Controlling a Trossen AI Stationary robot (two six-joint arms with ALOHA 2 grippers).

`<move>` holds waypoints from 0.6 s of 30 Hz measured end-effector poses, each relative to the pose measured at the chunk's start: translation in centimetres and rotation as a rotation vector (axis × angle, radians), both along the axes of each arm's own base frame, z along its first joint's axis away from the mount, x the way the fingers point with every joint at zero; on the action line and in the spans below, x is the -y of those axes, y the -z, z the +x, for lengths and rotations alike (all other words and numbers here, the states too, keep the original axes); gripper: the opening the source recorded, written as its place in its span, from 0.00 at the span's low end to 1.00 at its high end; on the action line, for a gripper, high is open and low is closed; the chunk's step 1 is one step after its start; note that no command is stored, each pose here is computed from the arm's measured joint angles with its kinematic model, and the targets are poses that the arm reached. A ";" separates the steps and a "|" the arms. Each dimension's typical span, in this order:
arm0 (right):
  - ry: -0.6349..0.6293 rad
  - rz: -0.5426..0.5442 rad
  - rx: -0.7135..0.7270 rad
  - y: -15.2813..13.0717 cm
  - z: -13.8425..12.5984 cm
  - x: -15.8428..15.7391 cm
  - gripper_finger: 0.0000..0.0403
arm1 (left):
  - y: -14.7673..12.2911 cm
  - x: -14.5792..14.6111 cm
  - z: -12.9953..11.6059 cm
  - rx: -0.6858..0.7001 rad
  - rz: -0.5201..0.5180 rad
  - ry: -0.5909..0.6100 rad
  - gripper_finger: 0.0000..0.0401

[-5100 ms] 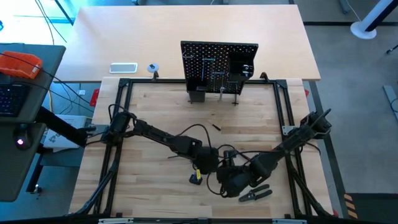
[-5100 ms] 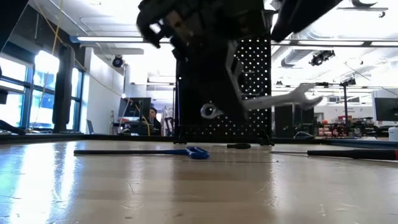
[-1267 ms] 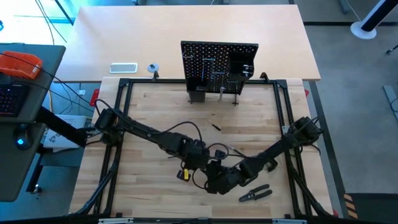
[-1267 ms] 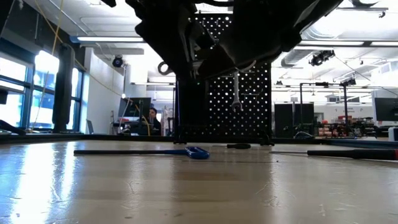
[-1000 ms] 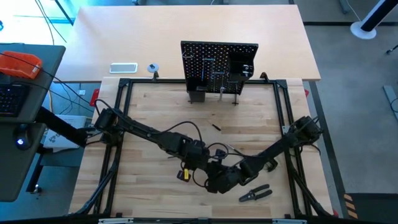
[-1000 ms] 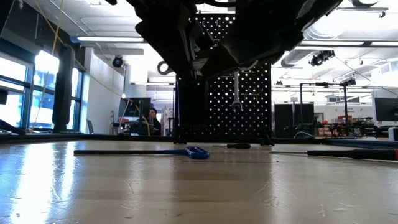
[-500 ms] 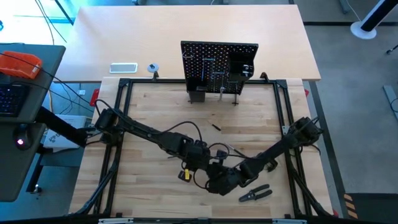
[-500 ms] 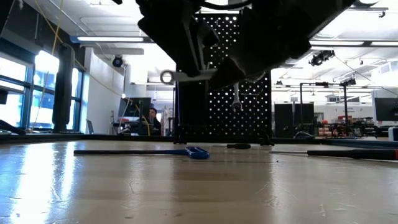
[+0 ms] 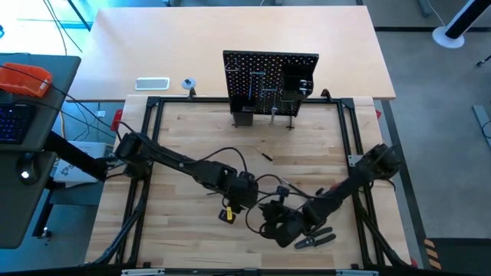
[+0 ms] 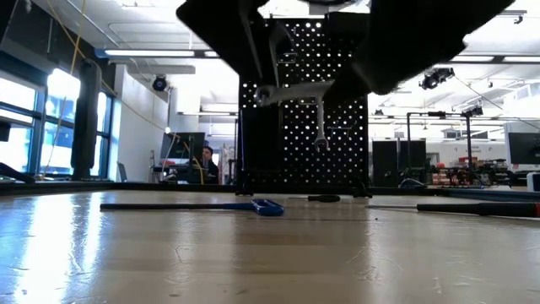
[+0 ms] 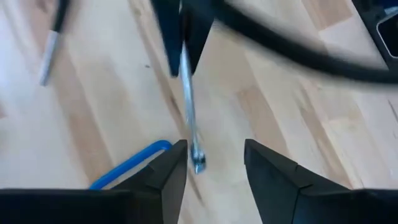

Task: Hang tools onto peg board
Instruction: Hang the wrench on the pegboard

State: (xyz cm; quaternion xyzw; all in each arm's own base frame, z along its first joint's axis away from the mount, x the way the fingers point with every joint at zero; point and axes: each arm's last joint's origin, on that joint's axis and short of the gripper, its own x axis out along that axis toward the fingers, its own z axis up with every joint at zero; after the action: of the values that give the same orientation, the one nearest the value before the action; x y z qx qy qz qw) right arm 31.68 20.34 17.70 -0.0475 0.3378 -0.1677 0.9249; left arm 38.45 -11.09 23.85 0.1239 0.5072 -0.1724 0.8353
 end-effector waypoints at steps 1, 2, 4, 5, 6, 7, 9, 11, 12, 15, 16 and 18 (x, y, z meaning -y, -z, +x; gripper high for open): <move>0.003 -0.005 0.004 -0.3 -0.3 0.0 0.00 | -0.4 -0.2 -0.1 0.011 0.006 -0.006 0.38; 0.006 -0.006 0.007 -0.6 -0.5 -0.1 0.00 | -0.7 -0.4 -0.2 0.025 0.013 -0.013 0.38; 0.008 -0.018 0.019 -1.3 -1.1 -0.3 0.00 | -1.7 -0.8 -0.4 0.051 0.015 -0.025 0.38; 0.007 -0.024 0.030 -1.7 -1.4 -0.4 0.00 | -2.2 -1.0 -0.6 0.069 0.013 -0.031 0.38; 0.006 -0.028 0.047 -2.2 -1.7 -0.5 0.00 | -2.9 -1.2 -0.8 0.087 0.010 -0.035 0.38; 0.006 -0.034 0.062 -2.7 -2.0 -0.7 0.00 | -3.5 -1.4 -1.0 0.106 0.006 -0.040 0.38; 0.005 -0.040 0.089 -3.6 -2.6 -0.8 0.00 | -4.8 -1.8 -1.5 0.149 0.003 -0.049 0.38; -0.002 -0.053 0.107 -4.4 -3.4 -1.1 0.00 | -6.5 -2.2 -2.3 0.194 -0.017 -0.044 0.39; -0.005 -0.058 0.120 -4.9 -3.8 -1.2 0.00 | -7.6 -2.4 -2.8 0.225 -0.044 -0.036 0.39; -0.012 -0.071 0.163 -6.5 -5.1 -1.5 0.00 | -11.3 -2.9 -4.6 0.420 -0.127 -0.012 0.39; -0.015 -0.074 0.181 -7.1 -5.7 -1.6 0.00 | -12.4 -3.0 -5.3 0.490 -0.142 -0.004 0.39; -0.023 -0.087 0.222 -8.3 -6.7 -1.8 0.00 | -14.2 -3.4 -6.8 0.612 -0.157 0.012 0.39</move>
State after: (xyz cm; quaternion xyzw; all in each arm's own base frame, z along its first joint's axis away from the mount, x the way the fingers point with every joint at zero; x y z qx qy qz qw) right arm 25.02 22.09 26.04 -0.0725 0.2250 -0.1757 0.9556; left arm 31.68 -7.74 38.08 0.1080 0.2165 -0.1705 0.9552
